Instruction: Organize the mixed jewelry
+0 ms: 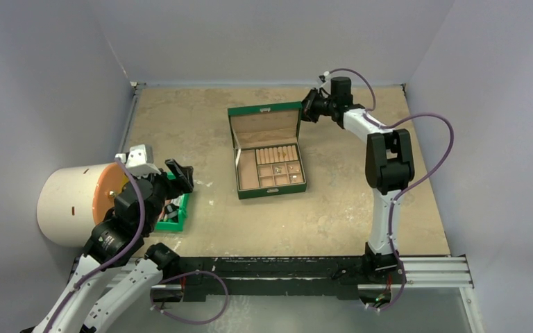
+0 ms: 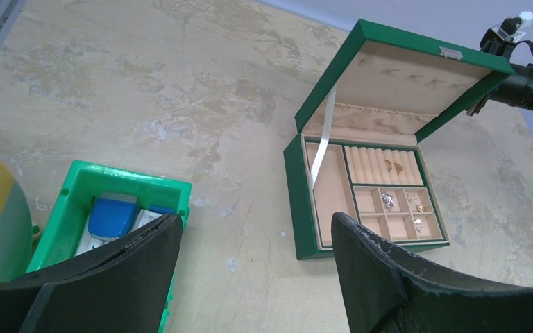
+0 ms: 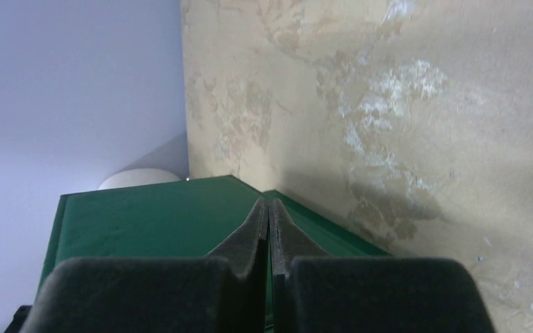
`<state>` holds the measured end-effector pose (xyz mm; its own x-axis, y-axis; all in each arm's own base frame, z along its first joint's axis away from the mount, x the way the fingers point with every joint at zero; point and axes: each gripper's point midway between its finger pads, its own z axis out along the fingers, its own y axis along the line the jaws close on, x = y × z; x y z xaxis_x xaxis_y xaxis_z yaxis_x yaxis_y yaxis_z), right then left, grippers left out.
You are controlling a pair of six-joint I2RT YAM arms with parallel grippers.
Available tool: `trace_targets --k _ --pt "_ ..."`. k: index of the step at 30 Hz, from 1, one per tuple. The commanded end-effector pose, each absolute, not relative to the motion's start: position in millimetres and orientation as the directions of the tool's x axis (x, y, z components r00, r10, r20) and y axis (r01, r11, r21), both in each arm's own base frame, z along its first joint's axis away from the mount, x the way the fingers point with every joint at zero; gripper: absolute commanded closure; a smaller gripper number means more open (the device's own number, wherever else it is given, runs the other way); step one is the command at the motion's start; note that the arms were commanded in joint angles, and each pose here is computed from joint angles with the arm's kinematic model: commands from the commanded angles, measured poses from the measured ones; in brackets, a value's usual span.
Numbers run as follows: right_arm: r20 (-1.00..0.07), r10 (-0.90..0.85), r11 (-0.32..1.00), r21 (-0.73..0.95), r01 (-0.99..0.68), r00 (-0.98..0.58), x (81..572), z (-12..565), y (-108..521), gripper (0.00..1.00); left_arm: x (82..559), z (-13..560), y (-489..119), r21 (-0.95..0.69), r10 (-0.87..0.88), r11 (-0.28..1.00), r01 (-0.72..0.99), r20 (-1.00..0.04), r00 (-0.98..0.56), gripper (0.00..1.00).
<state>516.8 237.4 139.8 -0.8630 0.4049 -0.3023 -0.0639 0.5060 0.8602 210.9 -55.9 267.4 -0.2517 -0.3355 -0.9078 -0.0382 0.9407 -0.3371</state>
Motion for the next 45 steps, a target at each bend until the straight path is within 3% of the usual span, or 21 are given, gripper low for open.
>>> trace_targets --k 1,23,38,45 --pt "-0.393 0.365 0.443 0.871 -0.214 -0.844 499 196 246 1.00 215 275 -59 -0.366 -0.364 0.930 -0.037 -0.901 -0.235 0.21" --pt "-0.465 0.335 0.490 0.829 -0.270 -0.820 442 216 235 1.00 220 272 -69 -0.355 -0.345 0.935 -0.017 -0.896 -0.278 0.23" --pt "-0.580 0.269 0.667 0.688 -0.286 -0.769 391 232 215 1.00 239 293 -108 -0.377 -0.324 0.920 0.106 -0.885 -0.334 0.24" --pt "-0.641 0.148 0.789 0.536 -0.301 -0.753 362 228 227 1.00 257 280 -141 -0.403 -0.306 0.903 0.149 -0.847 -0.436 0.31"
